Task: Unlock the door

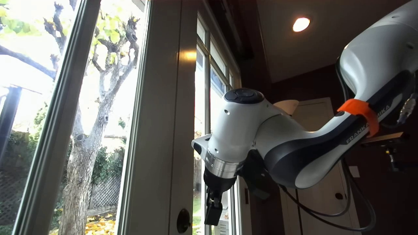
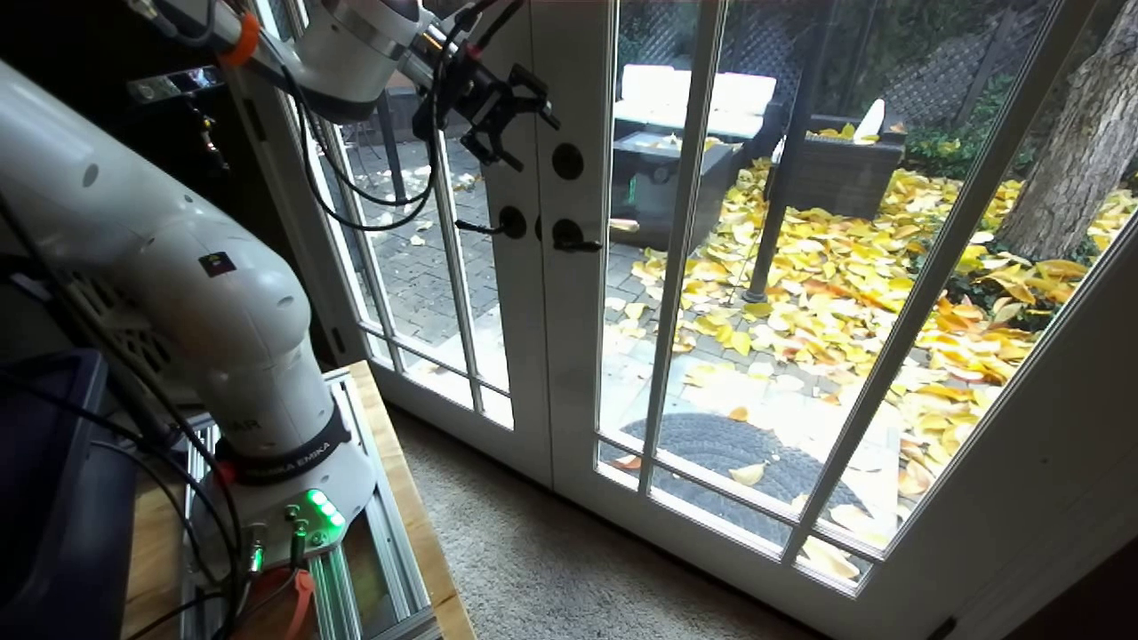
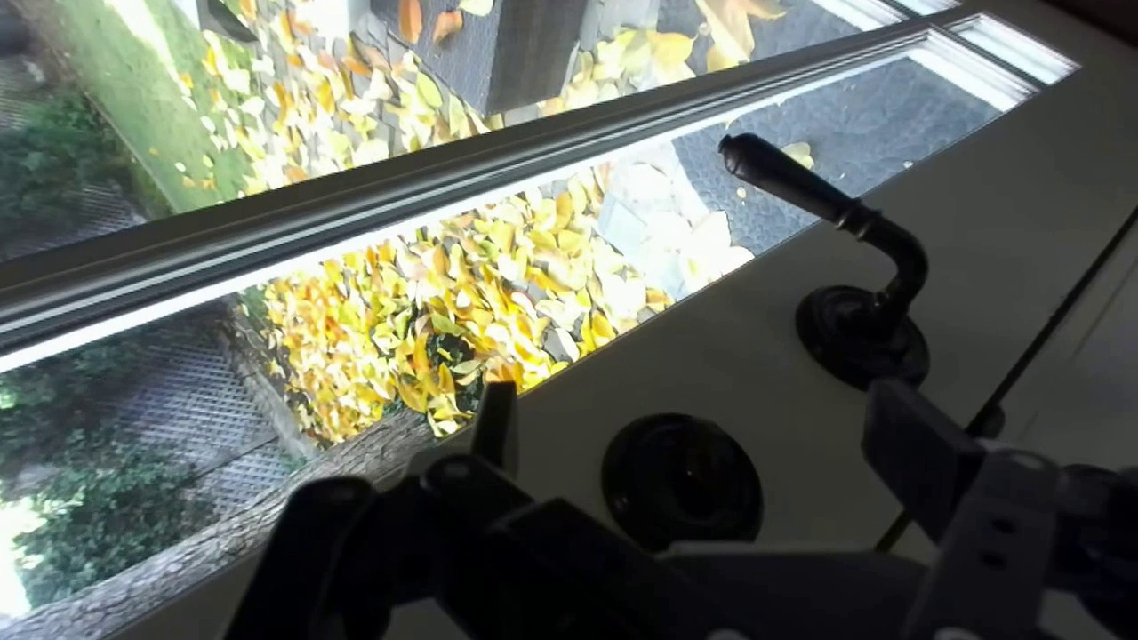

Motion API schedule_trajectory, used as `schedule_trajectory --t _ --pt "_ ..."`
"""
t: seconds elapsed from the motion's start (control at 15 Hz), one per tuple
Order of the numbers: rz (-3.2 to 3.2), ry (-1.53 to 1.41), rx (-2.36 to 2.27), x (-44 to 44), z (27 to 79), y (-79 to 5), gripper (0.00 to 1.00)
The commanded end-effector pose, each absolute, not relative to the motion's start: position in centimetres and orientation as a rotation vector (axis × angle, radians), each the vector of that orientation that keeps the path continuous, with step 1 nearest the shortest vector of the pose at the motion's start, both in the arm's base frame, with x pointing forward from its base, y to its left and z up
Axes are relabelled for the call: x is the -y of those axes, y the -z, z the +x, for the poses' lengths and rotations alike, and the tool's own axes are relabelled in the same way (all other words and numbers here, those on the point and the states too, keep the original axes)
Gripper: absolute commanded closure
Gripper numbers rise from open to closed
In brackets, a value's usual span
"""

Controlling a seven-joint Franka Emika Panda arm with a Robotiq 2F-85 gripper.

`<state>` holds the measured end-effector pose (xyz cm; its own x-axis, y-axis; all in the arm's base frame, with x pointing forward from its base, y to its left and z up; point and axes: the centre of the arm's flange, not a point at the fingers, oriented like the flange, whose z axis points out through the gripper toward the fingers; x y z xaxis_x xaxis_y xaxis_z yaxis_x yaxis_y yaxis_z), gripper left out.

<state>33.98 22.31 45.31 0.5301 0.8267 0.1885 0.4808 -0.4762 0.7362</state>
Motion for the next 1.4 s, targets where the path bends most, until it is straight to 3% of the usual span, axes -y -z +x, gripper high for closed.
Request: schedule_trajectory --t 0.0,0.27,0.53,0.67,0.93,1.13,1.33 --pt "2.158 -0.755 -1.020 -23.4 35.6 -43.0 0.00" --pt "2.174 -0.770 -0.938 -23.2 36.4 -41.4 0.00" --pt "2.154 -0.831 -0.889 -24.0 37.0 -40.9 0.32" --pt "2.131 -0.882 -0.878 -24.7 37.2 -41.2 0.42" --pt "2.110 -0.934 -0.884 -25.2 38.2 -41.3 0.46" --pt "2.125 -0.954 -0.894 -25.4 38.8 -40.8 0.41" --pt "2.148 -0.944 -0.921 -25.9 38.9 -40.1 0.43"
